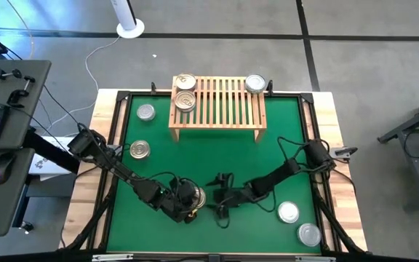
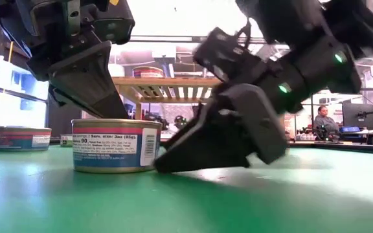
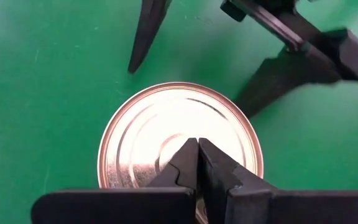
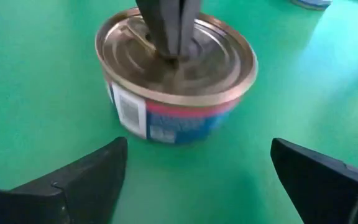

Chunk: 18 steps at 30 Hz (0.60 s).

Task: Stack canned seafood by type on shelf
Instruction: Put the bottom middle blue tuna can on the shelf aligned with the other blue tuna can

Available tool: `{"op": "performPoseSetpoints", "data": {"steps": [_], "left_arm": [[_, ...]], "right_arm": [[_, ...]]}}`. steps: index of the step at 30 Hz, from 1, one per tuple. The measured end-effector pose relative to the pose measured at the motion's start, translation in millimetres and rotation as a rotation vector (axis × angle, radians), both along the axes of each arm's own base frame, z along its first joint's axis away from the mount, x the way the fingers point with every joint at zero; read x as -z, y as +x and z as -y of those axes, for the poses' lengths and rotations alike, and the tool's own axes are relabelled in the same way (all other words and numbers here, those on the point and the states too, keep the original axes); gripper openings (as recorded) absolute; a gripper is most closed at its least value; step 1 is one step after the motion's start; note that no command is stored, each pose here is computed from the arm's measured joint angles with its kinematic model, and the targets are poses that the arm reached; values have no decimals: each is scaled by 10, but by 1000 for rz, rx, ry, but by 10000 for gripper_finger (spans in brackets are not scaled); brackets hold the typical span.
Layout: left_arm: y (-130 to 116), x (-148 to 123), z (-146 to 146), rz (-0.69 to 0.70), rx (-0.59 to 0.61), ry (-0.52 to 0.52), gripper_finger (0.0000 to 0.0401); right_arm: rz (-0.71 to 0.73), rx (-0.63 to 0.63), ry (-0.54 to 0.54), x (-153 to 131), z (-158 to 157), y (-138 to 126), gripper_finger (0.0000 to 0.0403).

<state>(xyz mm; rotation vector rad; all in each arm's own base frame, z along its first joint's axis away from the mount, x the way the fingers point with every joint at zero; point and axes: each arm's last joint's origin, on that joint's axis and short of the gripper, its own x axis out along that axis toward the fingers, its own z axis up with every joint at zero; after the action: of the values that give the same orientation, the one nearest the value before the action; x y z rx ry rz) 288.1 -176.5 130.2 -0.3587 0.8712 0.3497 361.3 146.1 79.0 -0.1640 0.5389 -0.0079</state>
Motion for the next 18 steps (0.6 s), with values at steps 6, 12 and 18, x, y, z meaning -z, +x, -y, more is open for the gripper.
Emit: {"op": "performPoseSetpoints", "data": {"steps": [6,12,18], "left_arm": [[-1,2,-1,5,-1,5,0],[3,2,-2,8,11,12,0],[7,1,2,11,14,8,0]], "right_arm": [[221,-59,159,-45,98,-137,391],[286,-128,202,-190,138,27,391],[261,-169,205,-209,181,170,391]]}}
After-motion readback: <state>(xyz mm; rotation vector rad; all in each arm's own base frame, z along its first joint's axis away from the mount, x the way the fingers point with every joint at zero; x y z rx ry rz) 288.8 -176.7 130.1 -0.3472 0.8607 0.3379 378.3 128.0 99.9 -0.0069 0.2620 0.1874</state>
